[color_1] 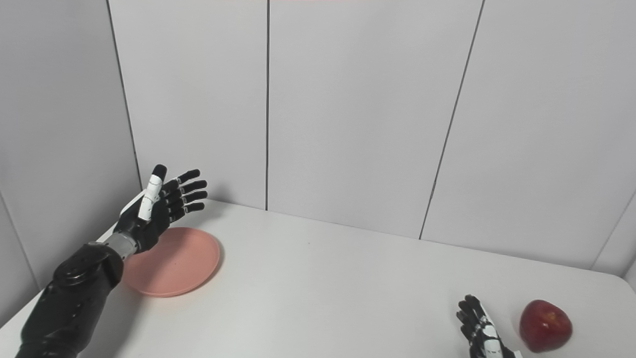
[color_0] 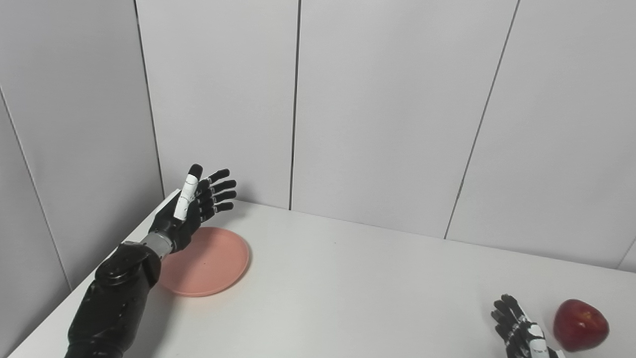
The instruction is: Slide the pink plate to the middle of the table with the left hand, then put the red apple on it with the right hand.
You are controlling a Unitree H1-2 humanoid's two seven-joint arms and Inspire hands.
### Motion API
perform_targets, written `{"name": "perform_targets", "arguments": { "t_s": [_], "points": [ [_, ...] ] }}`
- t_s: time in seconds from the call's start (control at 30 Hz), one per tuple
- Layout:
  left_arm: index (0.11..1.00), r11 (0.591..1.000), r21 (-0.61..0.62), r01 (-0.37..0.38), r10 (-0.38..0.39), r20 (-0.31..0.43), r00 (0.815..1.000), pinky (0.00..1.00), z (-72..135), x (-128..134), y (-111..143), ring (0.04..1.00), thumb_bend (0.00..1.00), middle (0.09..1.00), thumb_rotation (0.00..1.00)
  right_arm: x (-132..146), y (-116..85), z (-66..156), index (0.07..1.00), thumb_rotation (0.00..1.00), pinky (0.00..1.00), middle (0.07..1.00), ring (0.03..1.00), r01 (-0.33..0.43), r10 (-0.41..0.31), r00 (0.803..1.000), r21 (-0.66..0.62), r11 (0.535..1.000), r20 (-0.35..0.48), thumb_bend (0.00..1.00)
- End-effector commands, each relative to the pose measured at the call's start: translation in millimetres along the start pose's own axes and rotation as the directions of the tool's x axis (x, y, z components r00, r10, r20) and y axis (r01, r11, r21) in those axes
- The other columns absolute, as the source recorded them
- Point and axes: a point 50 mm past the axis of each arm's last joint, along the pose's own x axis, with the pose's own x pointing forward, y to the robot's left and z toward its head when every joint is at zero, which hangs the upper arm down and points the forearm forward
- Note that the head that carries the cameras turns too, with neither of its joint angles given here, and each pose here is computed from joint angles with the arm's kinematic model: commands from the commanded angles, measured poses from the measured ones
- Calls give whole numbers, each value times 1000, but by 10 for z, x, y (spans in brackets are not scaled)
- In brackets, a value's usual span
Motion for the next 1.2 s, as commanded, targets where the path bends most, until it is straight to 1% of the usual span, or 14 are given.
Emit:
{"name": "perform_targets", "arguments": {
  "t_s": [0.0, 0.17, 0.23, 0.4, 0.43, 0.53, 0.67, 0.77, 0.87, 1.03, 1.07, 1.1, 1.13, 1.17],
  "points": [
    [867, 999, 37, -2, -4, 155, 988, 845, 497, 158, 129, 864, 947, 874, 995, -143, 65, -209, 932, 1000, 1000, 936, 945, 1, 2, 998, 39, 999, -59, 841],
    [926, 998, 46, -39, 31, 147, 989, 865, 512, 144, 246, 883, 931, 903, 1000, -153, 58, -197, 929, 1000, 1000, 933, 940, 2, 0, 998, 44, 999, -59, 842],
    [918, 997, 53, -50, 43, 140, 989, 866, 513, 139, 295, 886, 937, 909, 1000, -158, 51, -196, 928, 1000, 1000, 931, 939, 4, -2, 998, 44, 999, -60, 843],
    [906, 996, 77, -49, 38, 139, 990, 886, 538, 135, 421, 903, 953, 921, 995, -156, 42, -193, 927, 1000, 1000, 929, 936, 4, -1, 998, 43, 999, -59, 843],
    [904, 996, 70, -59, 49, 140, 989, 890, 552, 129, 434, 906, 955, 921, 993, -155, 41, -191, 927, 1000, 1000, 928, 935, 3, -1, 998, 43, 999, -60, 842],
    [906, 995, 57, -78, 69, 137, 988, 906, 577, 111, 468, 922, 918, 929, 995, -154, 40, -186, 926, 1000, 1000, 926, 932, 4, -1, 998, 43, 999, -61, 836],
    [909, 993, 68, -98, 90, 114, 989, 884, 583, 71, 563, 917, 926, 929, 971, -157, 40, -175, 929, 1000, 1000, 926, 933, 7, -4, 998, 47, 999, -63, 837],
    [919, 988, 95, -121, 112, 91, 990, 864, 556, 24, 647, 908, 938, 928, 970, -161, 42, -164, 931, 1000, 1000, 930, 936, 1, 2, 998, 44, 999, -64, 830],
    [922, 984, 112, -141, 133, 79, 988, 870, 513, -26, 743, 897, 917, 923, 979, -162, 41, -156, 933, 1000, 1000, 929, 933, 0, 3, 998, 44, 999, -64, 833],
    [931, 981, 93, -172, 167, 63, 984, 851, 403, -119, 885, 898, 865, 912, 988, -161, 47, -149, 930, 1000, 1000, 925, 932, -6, 8, 998, 40, 999, -64, 828],
    [937, 980, 80, -179, 175, 58, 983, 862, 362, -138, 918, 905, 860, 918, 984, -160, 47, -149, 929, 1000, 1000, 925, 931, -4, 7, 998, 40, 999, -66, 832],
    [946, 980, 70, -184, 181, 52, 982, 908, 317, -152, 948, 925, 859, 936, 982, -160, 48, -152, 928, 1000, 1000, 922, 929, -3, 6, 998, 42, 999, -67, 837],
    [953, 980, 63, -187, 185, 48, 982, 932, 271, -163, 971, 936, 860, 941, 985, -161, 50, -152, 927, 1000, 1000, 921, 927, -3, 6, 998, 43, 999, -67, 838],
    [955, 980, 57, -189, 187, 45, 981, 935, 228, -170, 984, 937, 860, 940, 986, -161, 51, -152, 927, 1000, 1000, 920, 927, -4, 7, 998, 43, 999, -67, 838]
  ]
}}
